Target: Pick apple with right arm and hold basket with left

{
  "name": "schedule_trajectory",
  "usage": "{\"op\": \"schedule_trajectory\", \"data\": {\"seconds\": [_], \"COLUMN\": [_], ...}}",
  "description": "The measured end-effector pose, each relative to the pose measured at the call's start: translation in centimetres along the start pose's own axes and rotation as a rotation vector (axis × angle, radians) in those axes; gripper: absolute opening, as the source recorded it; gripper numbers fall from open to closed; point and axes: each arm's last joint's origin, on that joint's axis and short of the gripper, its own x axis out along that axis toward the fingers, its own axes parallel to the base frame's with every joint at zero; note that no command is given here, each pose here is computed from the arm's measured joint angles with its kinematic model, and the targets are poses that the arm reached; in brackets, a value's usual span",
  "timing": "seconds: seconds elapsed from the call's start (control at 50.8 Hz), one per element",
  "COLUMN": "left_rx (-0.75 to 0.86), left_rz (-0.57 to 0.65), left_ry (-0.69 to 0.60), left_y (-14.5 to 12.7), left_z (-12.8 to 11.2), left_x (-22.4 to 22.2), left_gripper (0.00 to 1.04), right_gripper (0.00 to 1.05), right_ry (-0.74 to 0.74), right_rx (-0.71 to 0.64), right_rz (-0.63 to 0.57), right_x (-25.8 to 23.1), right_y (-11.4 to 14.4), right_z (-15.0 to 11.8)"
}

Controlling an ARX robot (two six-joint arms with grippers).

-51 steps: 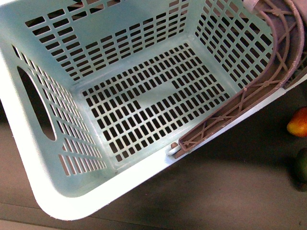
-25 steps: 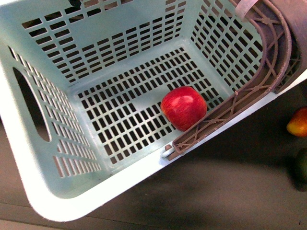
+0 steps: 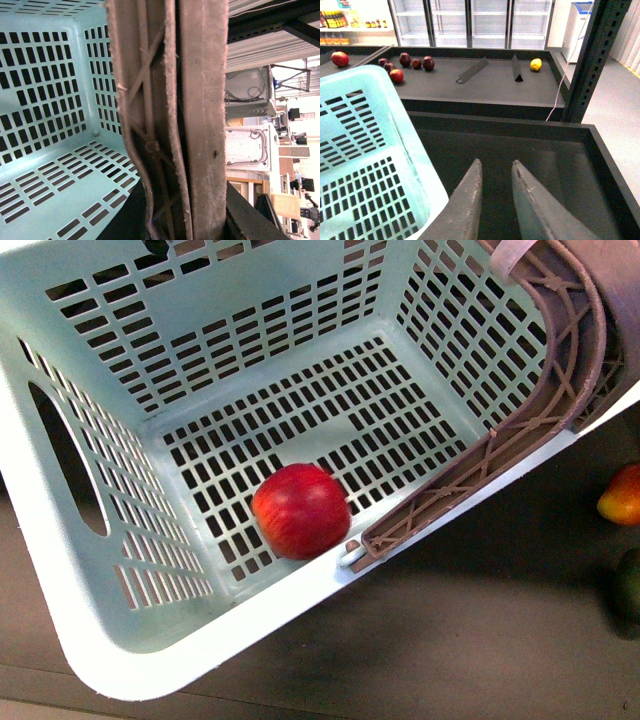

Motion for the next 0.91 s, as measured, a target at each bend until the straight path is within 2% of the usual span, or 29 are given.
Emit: {"op": "schedule_trajectory", "data": {"seconds": [0.059,0.098,0.453,0.906], "left_rx": [0.0,0.0,-0.004,-0.003], "left_rz": [-0.005,-0.008,-0.006,-0.004], "left_ry": [0.009,0.014,0.011,0.007], "left_y": [0.0,0.0,0.0,0.0], "left_z": [0.0,0.0,0.0,0.0], "left_x": [0.0,0.0,0.0,0.0], "left_gripper": [0.19,0.19,0.19,0.19], "right_gripper": [0.06,0.02,0.02,0.02], "right_ry": [0.002,-0.002,-0.003,-0.02], "right_rx": [0.001,0.003,0.003,0.004], "right_rz": [0.0,0.0,0.002,-0.001], "right_x": [-0.9,-1.4,-4.6,-6.5], "right_y": [0.0,0.0,0.0,0.0], "right_z": [-0.7,-1.0,-3.0,-4.1]}}
